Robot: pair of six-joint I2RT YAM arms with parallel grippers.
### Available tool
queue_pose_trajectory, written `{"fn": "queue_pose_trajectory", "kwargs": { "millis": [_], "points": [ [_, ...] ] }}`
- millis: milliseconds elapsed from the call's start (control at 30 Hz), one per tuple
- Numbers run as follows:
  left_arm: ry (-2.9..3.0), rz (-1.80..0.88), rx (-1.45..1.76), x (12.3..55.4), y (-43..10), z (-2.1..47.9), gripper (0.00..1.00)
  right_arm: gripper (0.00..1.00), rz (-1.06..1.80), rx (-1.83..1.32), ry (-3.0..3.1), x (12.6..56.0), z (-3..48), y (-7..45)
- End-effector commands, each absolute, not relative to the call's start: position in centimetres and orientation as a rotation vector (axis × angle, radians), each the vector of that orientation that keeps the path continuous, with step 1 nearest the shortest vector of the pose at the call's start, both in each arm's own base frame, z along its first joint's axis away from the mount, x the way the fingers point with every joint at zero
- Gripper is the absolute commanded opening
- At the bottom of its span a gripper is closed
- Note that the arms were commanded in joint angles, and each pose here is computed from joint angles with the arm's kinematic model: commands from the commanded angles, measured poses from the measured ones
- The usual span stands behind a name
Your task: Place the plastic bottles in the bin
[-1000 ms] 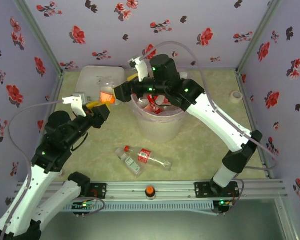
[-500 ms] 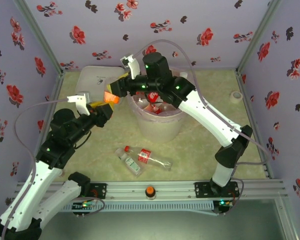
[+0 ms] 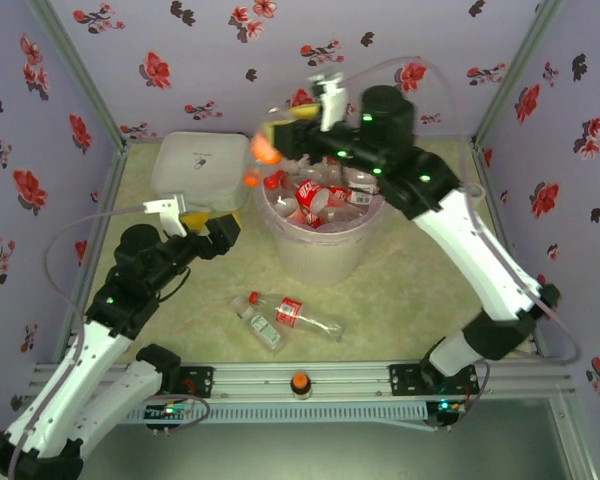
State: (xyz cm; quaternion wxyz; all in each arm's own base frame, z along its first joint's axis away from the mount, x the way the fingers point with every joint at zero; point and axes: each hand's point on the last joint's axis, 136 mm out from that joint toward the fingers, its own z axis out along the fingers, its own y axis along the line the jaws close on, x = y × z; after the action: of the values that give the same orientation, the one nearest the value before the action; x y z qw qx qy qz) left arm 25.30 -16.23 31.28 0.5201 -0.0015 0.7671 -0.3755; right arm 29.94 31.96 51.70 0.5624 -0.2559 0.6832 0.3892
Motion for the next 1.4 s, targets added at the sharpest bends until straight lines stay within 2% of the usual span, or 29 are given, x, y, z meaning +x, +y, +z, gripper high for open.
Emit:
{"fn": "queue_pose_trajectory", "kwargs": {
  "millis": [0, 167, 600, 967, 1200, 1267, 1367],
  "points": [
    [1.786, -1.024, -0.004, 26.2, -18.2, 32.7, 1.00, 0.27, 0.757, -0.447, 1.567, 31.9, 53.1, 26.9],
    [1.802, -1.056, 0.010, 27.3, -20.0, 31.9, 1.00, 0.21, 0.652, -0.372, 1.625, 34.8, 50.5, 24.1],
    [1.958, -0.991, 0.021, 29.7, -22.8, 27.6, 1.00, 0.14, 0.670, -0.478, 1.760, 39.8, 41.6, 29.2],
    [1.998, -0.957, 0.021, 30.1, -22.9, 26.6, 1.00, 0.16, 0.478, -0.608, 2.050, 40.2, 30.0, 30.9],
    [2.005, -0.943, 0.018, 30.1, -22.8, 26.5, 1.00, 0.17, 0.510, -0.640, 2.230, 38.8, 23.5, 31.8],
    [2.007, -0.941, 0.017, 30.1, -22.7, 26.5, 1.00, 0.19, 0.514, -0.638, 2.265, 38.6, 22.5, 31.8],
    [2.008, -0.938, 0.018, 30.0, -22.6, 26.6, 1.00, 0.24, 0.524, -0.622, 2.229, 38.6, 24.0, 31.7]
  ]
}}
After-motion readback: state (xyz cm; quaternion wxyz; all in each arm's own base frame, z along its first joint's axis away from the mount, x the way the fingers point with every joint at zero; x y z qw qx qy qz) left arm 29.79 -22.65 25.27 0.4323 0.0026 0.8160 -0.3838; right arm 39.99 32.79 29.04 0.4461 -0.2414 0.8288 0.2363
